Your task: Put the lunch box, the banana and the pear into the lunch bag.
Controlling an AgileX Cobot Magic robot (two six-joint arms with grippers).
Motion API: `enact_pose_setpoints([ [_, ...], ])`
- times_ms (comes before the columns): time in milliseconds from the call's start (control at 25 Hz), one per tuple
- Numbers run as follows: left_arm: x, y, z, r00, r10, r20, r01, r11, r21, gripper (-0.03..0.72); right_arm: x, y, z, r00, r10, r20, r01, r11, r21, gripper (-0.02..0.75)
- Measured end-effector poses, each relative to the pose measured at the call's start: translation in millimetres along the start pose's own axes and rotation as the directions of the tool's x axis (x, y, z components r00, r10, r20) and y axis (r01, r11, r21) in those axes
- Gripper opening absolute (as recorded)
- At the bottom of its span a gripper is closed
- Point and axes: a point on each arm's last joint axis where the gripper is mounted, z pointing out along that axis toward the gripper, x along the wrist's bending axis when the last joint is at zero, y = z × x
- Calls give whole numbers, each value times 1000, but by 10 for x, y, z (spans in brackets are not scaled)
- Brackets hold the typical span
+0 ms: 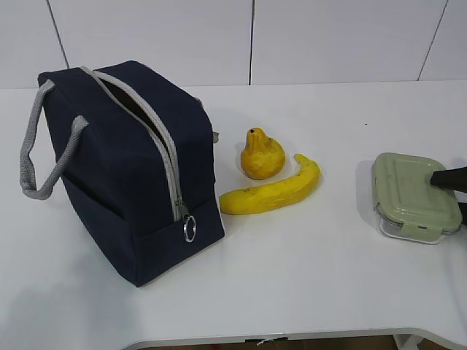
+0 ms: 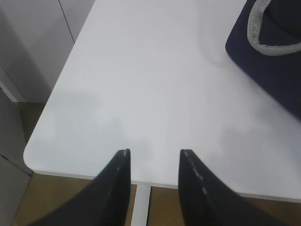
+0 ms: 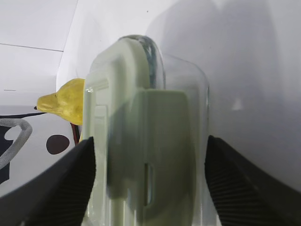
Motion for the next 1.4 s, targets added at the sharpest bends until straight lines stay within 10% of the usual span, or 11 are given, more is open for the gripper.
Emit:
enact_pose_setpoints([
  [1400,0,0,0,1000,0,0,0,1000,0,242,1,4,0,1000,11,1,-11,1000,1,396],
])
